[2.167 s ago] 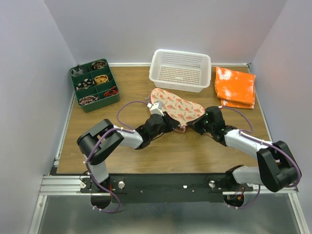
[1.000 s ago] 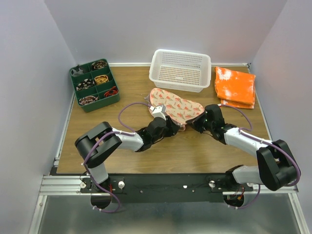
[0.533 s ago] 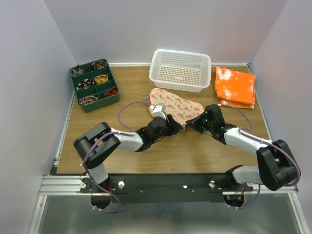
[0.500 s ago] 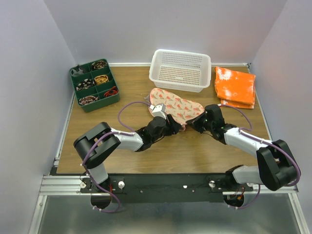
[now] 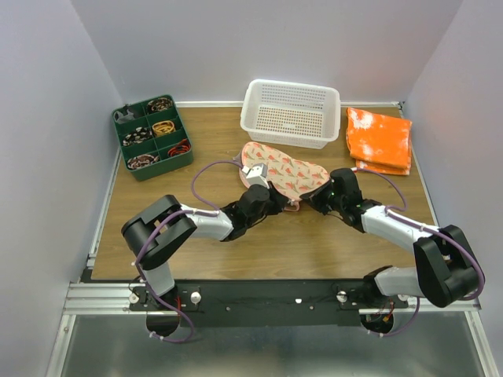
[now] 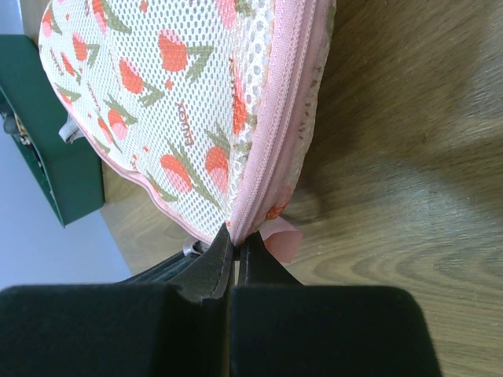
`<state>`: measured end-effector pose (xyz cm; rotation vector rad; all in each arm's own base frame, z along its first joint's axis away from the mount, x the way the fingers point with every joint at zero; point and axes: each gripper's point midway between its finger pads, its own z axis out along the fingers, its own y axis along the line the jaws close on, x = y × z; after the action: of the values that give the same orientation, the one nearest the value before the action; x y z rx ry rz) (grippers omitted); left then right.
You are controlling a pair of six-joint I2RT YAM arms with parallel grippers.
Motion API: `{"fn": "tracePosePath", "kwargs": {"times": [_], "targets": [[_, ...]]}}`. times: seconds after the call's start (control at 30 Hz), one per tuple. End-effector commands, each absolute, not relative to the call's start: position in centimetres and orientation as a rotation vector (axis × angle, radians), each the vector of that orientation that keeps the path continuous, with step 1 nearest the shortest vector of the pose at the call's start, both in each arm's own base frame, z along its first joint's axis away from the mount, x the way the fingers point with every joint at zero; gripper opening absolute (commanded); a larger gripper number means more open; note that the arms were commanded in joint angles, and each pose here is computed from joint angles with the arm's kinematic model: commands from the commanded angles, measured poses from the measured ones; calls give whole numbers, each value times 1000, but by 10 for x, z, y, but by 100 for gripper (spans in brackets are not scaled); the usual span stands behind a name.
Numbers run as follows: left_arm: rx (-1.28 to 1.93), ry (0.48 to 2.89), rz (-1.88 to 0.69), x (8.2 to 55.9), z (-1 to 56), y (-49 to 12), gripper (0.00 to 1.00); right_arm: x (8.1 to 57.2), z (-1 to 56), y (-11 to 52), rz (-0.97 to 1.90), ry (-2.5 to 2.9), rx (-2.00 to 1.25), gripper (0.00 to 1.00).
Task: Place the bra in the laundry bag and zip it closed
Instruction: Zip the zipper on the laundry bag.
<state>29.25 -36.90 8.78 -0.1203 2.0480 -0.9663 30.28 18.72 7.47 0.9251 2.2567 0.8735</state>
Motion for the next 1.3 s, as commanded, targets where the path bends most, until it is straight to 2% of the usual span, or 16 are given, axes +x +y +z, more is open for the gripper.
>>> {"fn": "tracePosePath", "kwargs": {"times": [0.0,0.07,0.17,0.6,1.27], "targets": [[-133,2042,-918,298,84,-364,12,308,89,188,889,2232,901,3],[-134,2048,-910,298,81,-362,4,308,88,189,891,2233,905,3],[-139,2056,-890,296,76,-357,0,309,90,190,899,2230,901,3],[-207,2022,-781,319,66,-343,0,293,119,221,1185,2259,890,1],[-315,1888,-847,365,98,-351,0,266,81,225,1134,2489,923,1]]}}
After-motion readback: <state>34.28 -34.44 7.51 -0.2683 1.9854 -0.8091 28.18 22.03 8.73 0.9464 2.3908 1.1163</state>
